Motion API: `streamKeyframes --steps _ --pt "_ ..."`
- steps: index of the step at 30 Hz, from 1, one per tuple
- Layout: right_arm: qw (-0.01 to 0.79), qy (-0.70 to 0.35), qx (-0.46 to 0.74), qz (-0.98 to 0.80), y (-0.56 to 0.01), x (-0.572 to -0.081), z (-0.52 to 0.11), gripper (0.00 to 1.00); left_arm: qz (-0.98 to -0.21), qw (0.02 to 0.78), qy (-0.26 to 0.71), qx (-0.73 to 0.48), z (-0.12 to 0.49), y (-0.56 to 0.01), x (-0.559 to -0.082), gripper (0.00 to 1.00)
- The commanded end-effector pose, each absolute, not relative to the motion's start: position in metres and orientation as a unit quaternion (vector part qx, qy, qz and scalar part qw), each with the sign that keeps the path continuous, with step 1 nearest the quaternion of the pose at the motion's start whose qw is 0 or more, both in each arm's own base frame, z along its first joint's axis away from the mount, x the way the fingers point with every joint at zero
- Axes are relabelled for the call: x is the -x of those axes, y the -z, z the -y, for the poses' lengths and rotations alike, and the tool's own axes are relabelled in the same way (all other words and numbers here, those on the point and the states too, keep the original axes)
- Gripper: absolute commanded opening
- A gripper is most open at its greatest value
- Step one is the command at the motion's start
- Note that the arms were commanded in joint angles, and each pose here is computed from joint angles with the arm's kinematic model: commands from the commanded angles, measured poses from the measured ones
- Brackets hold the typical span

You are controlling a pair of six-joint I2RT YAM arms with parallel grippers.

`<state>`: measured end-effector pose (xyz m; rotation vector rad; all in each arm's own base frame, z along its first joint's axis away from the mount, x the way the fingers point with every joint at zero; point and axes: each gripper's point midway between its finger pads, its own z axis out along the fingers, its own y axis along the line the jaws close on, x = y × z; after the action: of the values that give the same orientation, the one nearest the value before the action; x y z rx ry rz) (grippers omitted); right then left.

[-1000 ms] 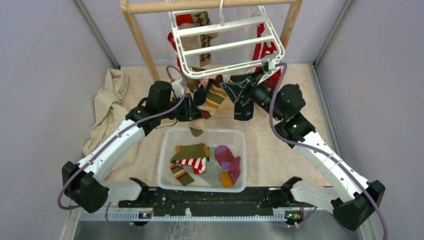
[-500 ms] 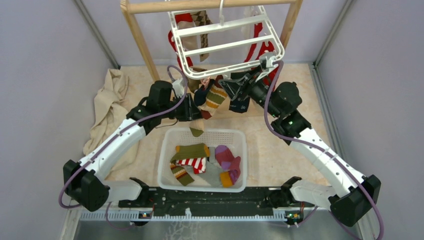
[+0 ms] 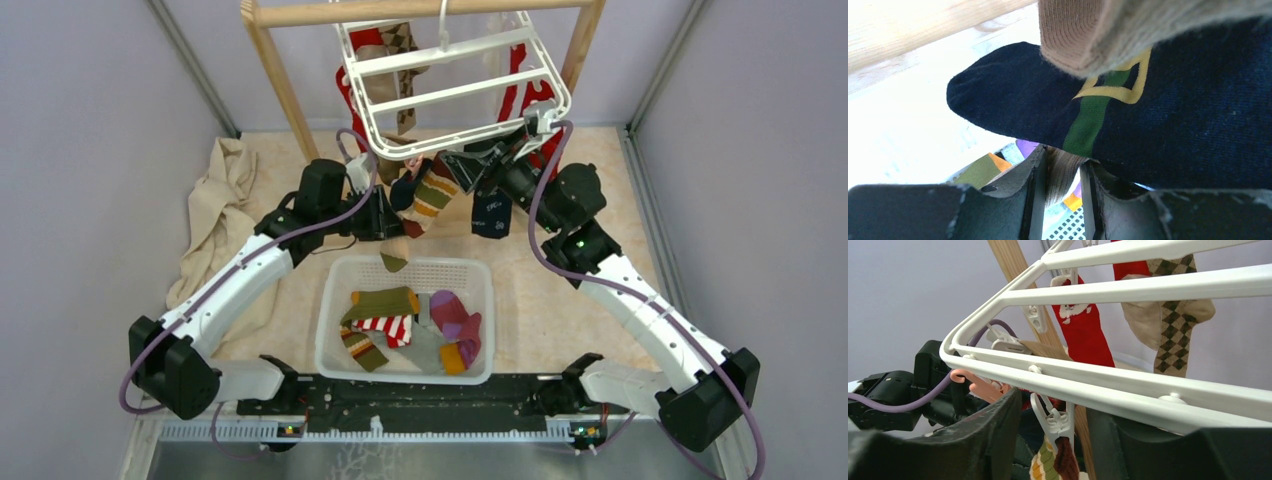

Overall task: Remove the socks clipped to the hanger
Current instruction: Remove the sock from the hanger, then place the sock in the bin.

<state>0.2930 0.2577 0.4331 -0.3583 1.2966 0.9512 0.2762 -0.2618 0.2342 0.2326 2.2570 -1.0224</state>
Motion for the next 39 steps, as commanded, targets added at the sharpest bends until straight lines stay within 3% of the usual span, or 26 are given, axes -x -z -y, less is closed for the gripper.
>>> streamKeyframes --steps 1,9,16,24,39 --pt "0.708 -0.426 0.160 -0.539 -0.458 -0.292 -0.253 0.47 -0.849 0.333 0.398 -0.100 0.265 -0.246 -0.281 0.35" --pt "0.704 -0.432 0.163 -0.540 -0.457 -0.293 -0.255 0.25 -0.848 0.332 0.400 -0.100 0.265 -0.247 -0.280 0.35" --pt "0.702 -0.430 0.162 -0.544 -0.456 -0.293 -0.255 0.00 -0.847 0.332 0.403 -0.101 0.265 -0.248 -0.279 0.35" --pt "0.698 -0.426 0.158 -0.553 -0.454 -0.295 -0.254 0.00 -0.840 0.326 0.420 -0.106 0.267 -0.258 -0.269 0.34" --pt "0.685 -0.420 0.146 -0.578 -0.438 -0.298 -0.252 0.00 -0.810 0.294 0.498 -0.104 0.249 -0.283 -0.188 0.35"
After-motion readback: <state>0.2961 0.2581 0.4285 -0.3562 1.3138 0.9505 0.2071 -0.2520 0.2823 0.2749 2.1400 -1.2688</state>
